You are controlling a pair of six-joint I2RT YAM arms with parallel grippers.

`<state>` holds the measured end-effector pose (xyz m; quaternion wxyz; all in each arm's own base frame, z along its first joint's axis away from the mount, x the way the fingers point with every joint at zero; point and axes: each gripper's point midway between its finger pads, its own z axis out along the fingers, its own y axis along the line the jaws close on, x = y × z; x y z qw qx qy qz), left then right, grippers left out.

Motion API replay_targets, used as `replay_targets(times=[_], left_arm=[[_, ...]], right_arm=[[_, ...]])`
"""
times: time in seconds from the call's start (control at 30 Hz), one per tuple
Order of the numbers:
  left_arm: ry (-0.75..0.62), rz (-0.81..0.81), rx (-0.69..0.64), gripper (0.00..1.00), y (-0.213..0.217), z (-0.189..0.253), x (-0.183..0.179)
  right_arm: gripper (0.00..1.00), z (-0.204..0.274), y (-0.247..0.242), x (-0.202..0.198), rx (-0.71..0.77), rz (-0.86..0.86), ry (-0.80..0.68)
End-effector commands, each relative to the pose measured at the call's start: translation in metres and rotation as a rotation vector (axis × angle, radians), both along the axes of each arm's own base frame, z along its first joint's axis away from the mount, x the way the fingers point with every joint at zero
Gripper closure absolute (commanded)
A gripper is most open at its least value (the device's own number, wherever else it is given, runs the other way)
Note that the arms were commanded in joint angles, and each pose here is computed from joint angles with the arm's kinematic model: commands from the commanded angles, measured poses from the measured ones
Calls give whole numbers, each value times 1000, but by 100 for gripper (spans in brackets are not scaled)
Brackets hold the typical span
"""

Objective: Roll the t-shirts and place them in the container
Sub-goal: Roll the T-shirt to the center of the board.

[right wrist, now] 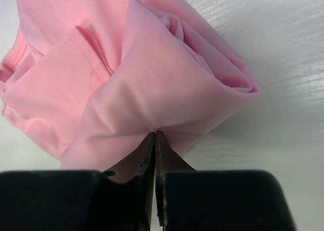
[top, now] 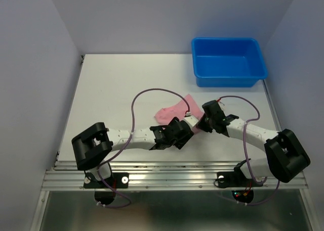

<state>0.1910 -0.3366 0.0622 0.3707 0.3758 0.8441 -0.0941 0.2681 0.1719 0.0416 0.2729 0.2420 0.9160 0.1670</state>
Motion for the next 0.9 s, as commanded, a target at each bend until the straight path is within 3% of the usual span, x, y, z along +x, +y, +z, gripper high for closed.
replay_targets(times=[0.0, 0.33, 0.67, 0.7, 0.83, 0.87], left_arm=[[-59, 8, -81, 27, -7, 17, 7], [-32, 14, 27, 27, -6, -9, 7], [-58, 71, 107, 37, -8, -26, 20], [-44, 63, 110, 39, -10, -29, 19], [4, 36, 92, 65, -14, -31, 15], [21, 28, 84, 85, -15, -31, 13]], right_arm=[[93, 13, 2, 6, 6, -1, -39], [92, 9, 1, 4, 1, -1, -30], [92, 12, 2, 4, 11, 3, -35], [92, 13, 2, 4, 10, 8, -36], [89, 18, 0, 2, 13, 8, -45], [89, 20, 0, 1, 16, 8, -50]])
